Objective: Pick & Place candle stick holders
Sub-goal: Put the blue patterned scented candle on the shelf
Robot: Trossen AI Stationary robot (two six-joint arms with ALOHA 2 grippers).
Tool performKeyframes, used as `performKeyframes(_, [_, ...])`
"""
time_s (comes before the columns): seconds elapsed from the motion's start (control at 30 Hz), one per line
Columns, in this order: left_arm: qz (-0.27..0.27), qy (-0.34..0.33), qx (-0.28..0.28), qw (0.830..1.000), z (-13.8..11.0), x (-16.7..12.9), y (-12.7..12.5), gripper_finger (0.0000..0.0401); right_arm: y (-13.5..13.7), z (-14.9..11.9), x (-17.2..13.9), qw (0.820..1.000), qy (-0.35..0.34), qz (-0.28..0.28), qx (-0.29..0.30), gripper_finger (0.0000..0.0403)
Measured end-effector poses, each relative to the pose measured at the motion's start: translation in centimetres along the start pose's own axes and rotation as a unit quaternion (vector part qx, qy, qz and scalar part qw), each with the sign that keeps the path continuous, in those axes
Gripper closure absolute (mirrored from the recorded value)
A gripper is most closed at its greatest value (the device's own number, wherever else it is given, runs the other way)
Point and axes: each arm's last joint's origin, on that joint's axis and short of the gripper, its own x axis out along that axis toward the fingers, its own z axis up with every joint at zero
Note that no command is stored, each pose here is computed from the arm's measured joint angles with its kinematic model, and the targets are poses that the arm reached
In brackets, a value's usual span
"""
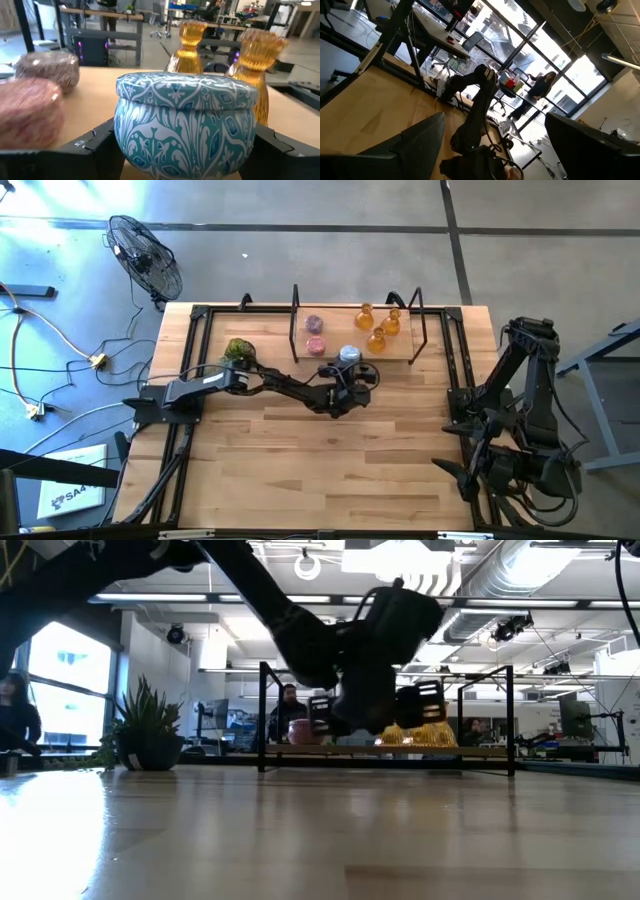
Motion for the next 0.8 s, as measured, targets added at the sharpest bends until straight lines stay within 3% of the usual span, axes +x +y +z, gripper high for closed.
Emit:
performKeyframes(0.17, [0.012, -0.009, 0.002, 1.0, 0.8, 1.0, -1.1, 0.0115, 0.0, 0.0, 0.0, 1.0, 0.0, 0.0, 0.0, 0.0063])
performKeyframes(0.5, [0.021, 0.017, 0.004, 1.0, -0.8, 1.3, 0.2, 0.0115, 0.0, 0.0, 0.1, 1.0, 0.001, -0.001, 0.0, 0.0063])
performKeyframes(0.8, [0.017, 0.043, 0.005, 0.999, -0.7, 3.9, 0.8, 0.0115, -0.1, -0.1, 1.3, 1.0, 0.014, -0.018, -0.004, 0.0063])
